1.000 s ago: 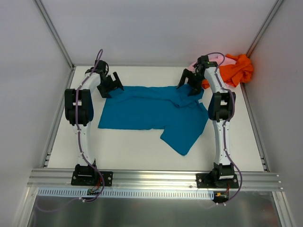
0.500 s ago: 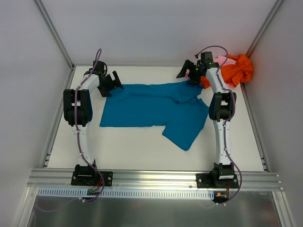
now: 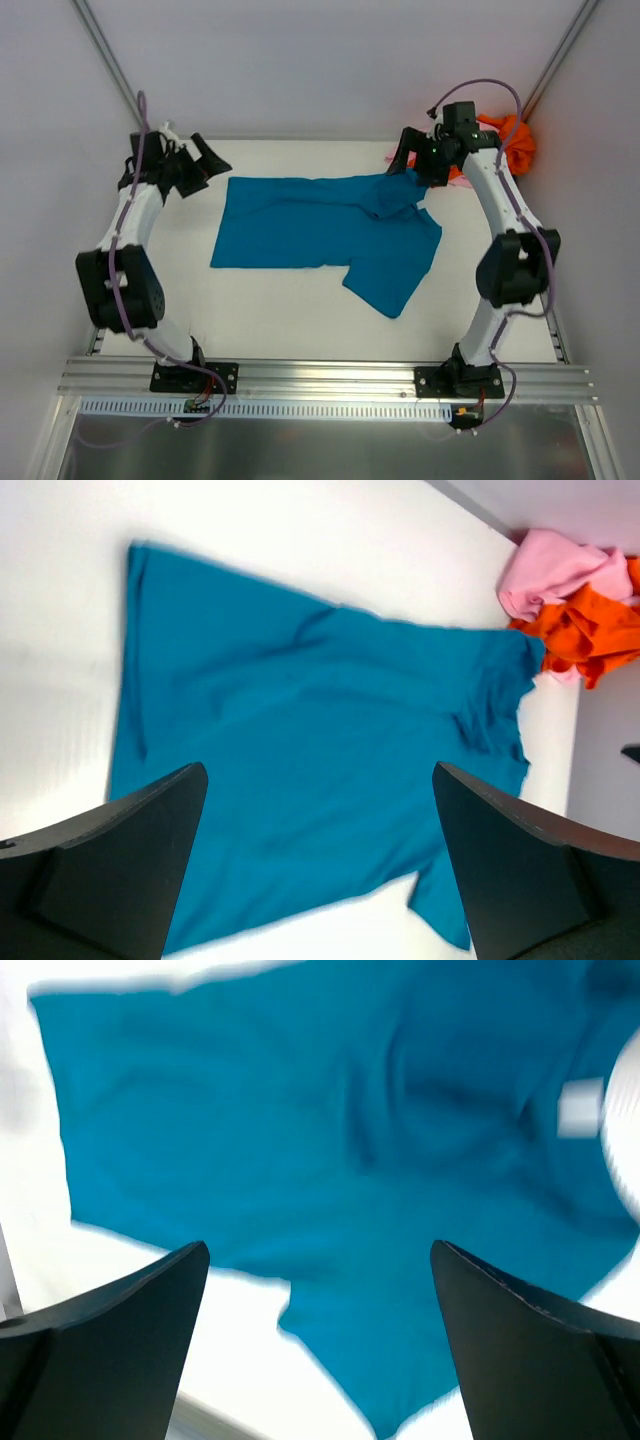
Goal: Fold and stack the t-shirts
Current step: Fold the flattened tshirt in 1/3 of the way, then grap the side of the flattened tshirt closest away from the robot with both arms, then fold the other side of the tshirt into a rectangle
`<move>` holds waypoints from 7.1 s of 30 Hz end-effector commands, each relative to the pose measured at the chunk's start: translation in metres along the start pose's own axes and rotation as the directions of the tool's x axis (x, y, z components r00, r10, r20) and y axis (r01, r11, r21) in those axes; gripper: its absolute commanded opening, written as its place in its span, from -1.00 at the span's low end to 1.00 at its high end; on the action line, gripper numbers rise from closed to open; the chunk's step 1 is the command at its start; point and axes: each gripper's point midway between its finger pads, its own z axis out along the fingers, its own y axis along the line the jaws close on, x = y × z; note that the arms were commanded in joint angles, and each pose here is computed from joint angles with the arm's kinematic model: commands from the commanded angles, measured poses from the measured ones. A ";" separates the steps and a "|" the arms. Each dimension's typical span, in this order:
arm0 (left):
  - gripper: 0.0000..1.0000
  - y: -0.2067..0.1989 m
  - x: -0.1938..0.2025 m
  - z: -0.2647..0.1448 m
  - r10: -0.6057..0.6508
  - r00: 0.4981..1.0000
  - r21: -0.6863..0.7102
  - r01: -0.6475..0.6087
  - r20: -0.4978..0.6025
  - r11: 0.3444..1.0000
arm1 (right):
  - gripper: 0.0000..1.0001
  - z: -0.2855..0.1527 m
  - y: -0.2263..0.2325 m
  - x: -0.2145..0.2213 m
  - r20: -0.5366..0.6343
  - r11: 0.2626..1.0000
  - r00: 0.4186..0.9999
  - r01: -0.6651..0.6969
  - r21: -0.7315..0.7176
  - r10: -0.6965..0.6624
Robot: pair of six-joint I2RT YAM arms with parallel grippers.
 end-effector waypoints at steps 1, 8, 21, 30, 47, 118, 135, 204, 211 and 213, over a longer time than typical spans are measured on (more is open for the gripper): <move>0.97 0.010 0.034 -0.051 -0.062 0.998 -0.001 0.062 0.006 0.998 | 0.99 -0.034 0.000 0.088 -0.162 0.996 0.987 0.039 0.086 -0.025; 0.95 0.031 0.134 -0.088 -0.137 0.989 -0.084 0.132 -0.059 0.988 | 0.87 -0.066 -0.018 0.240 -0.335 0.987 0.941 -0.004 0.160 0.058; 0.96 -0.001 0.159 -0.102 0.039 0.995 -0.061 -0.045 -0.095 0.997 | 0.81 -0.055 -0.053 0.323 -0.356 0.976 0.923 -0.077 0.204 0.147; 0.97 0.000 0.166 -0.111 0.043 0.994 -0.069 -0.050 -0.103 0.996 | 0.56 -0.030 -0.053 0.346 -0.361 0.981 0.919 -0.104 0.161 0.156; 0.97 0.000 0.185 -0.120 0.111 0.984 -0.054 -0.120 -0.142 0.991 | -0.56 -0.009 -0.049 0.348 -0.364 0.979 0.919 -0.089 0.181 0.151; -1.00 0.115 0.162 -0.057 -0.027 0.989 -0.362 -0.028 -0.148 0.932 | -0.99 -0.056 -0.042 0.279 -0.319 0.958 0.946 0.046 0.285 0.050; -1.00 0.105 0.143 -0.052 -0.045 0.991 -0.347 -0.003 -0.129 0.938 | -0.99 -0.037 -0.039 0.162 -0.206 0.960 0.975 -0.018 0.278 0.078; -1.00 0.080 0.057 0.006 -0.058 0.992 -0.293 0.023 -0.111 0.956 | 0.59 0.037 -0.065 0.049 -0.148 0.967 0.977 -0.117 0.225 0.153; -1.00 0.075 0.038 0.017 -0.055 0.994 -0.278 0.026 -0.095 0.960 | 0.59 0.037 -0.057 0.058 -0.171 0.972 0.974 -0.112 0.209 0.149; -1.00 0.076 0.035 0.021 -0.063 0.992 -0.282 0.030 -0.108 0.959 | 0.56 0.041 -0.047 0.060 -0.184 0.977 0.973 -0.103 0.187 0.137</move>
